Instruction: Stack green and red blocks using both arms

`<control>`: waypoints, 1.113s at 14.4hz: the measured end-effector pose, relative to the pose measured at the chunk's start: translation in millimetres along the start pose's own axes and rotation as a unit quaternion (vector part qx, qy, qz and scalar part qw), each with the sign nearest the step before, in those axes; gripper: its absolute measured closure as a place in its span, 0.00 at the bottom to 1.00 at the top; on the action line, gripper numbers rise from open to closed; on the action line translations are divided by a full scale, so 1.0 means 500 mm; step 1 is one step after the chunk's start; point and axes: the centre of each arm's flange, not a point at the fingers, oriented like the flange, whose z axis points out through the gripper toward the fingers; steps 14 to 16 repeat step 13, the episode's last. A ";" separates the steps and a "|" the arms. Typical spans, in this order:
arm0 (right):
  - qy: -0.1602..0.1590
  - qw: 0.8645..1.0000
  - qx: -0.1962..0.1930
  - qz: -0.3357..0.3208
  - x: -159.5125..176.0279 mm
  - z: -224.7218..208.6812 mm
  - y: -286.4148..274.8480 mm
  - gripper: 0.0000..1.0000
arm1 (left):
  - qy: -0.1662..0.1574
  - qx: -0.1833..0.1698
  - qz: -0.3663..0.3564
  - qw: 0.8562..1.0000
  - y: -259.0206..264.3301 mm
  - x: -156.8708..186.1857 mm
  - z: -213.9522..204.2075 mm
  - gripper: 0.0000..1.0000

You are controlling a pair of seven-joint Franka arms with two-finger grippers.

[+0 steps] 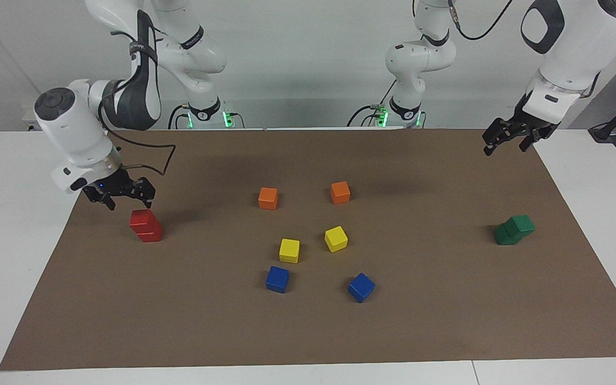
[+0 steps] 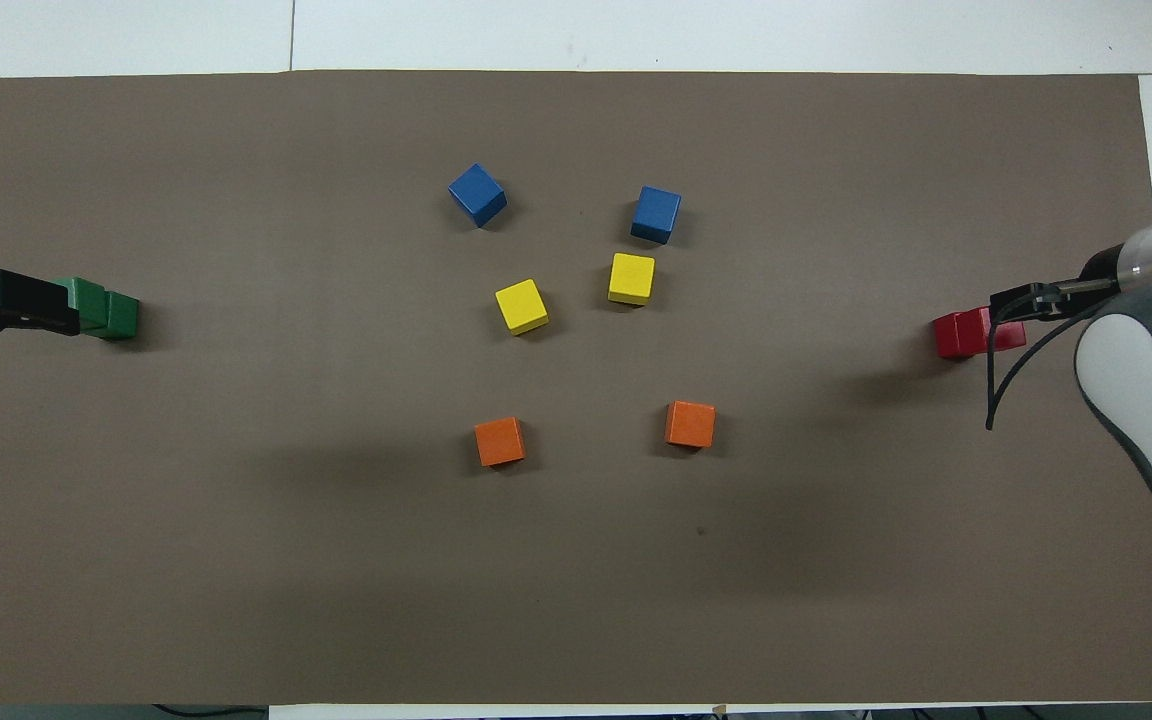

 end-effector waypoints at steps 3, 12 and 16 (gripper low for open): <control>0.003 1.000 -0.004 -0.003 -0.042 -0.126 -0.017 0.00 | 0.001 -0.002 0.000 1.000 0.001 0.000 0.000 0.00; -0.015 1.000 -0.002 0.016 -0.066 -0.290 -0.033 0.00 | 0.002 -0.003 0.000 1.000 0.002 0.000 -0.001 0.00; -0.017 1.000 -0.002 0.017 -0.061 -0.287 -0.035 0.00 | 0.002 -0.003 0.000 1.000 0.002 0.000 -0.002 0.00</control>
